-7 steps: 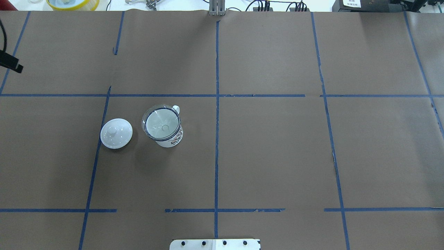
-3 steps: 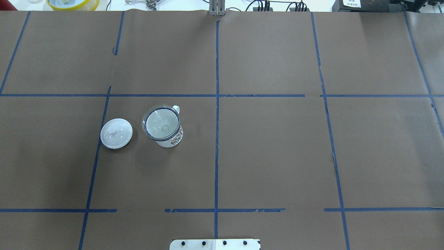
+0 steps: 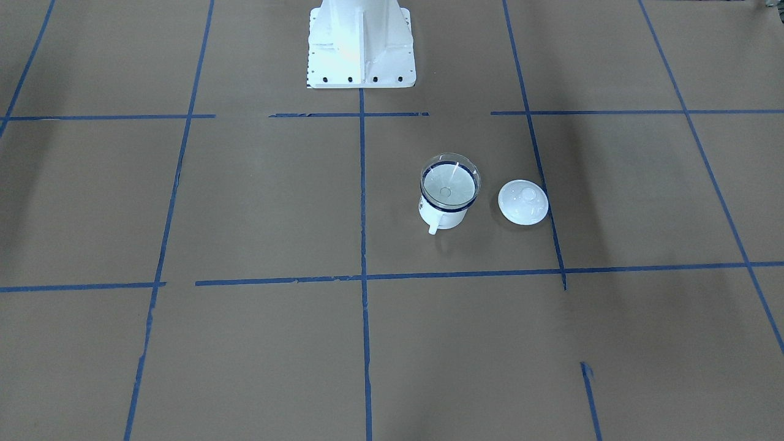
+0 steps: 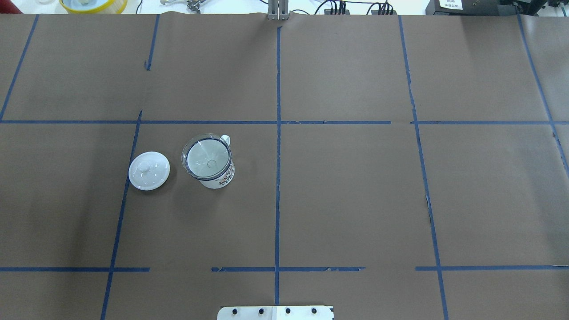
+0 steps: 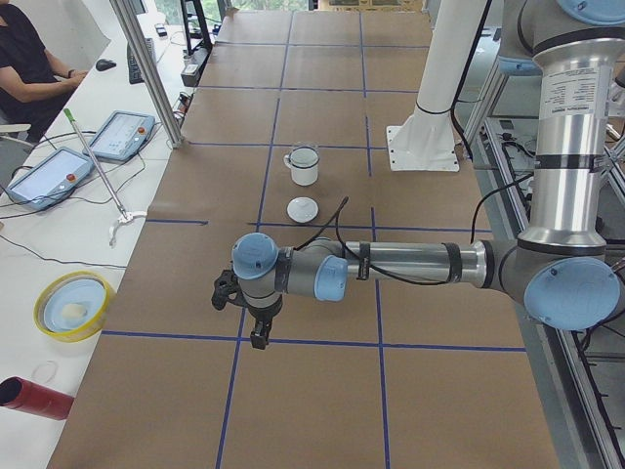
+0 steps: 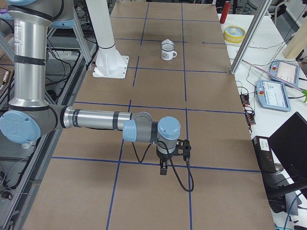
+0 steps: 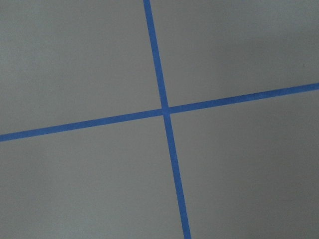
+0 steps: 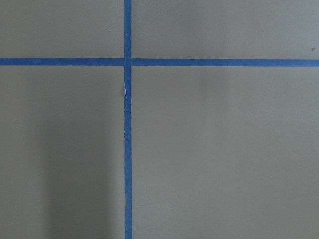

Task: Place funnel on cup

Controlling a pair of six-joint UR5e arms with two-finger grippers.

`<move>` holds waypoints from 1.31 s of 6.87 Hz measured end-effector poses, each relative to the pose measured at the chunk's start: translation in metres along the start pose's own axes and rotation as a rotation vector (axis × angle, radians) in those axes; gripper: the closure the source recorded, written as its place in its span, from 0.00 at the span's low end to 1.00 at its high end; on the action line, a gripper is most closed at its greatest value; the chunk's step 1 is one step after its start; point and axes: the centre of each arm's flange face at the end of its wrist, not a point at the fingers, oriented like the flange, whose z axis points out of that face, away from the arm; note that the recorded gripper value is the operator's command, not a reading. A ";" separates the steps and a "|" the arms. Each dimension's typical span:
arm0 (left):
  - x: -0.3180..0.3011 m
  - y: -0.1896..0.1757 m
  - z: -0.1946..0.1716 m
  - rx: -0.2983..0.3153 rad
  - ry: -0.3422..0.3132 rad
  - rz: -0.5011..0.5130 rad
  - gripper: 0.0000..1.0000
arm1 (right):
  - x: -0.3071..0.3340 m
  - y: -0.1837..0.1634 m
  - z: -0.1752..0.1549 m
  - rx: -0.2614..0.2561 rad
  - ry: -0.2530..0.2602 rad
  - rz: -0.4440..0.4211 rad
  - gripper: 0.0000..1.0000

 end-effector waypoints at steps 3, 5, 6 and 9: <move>-0.015 0.008 -0.021 0.034 -0.008 -0.034 0.00 | 0.000 0.000 0.000 0.000 0.000 0.000 0.00; -0.014 0.018 -0.039 0.040 -0.015 -0.061 0.00 | 0.000 0.000 0.000 0.000 0.000 0.000 0.00; -0.013 0.021 -0.042 0.039 -0.017 -0.067 0.00 | 0.000 0.000 0.000 0.000 0.000 0.000 0.00; -0.015 0.023 -0.041 0.035 -0.018 -0.075 0.00 | 0.000 0.000 0.000 0.000 0.000 0.000 0.00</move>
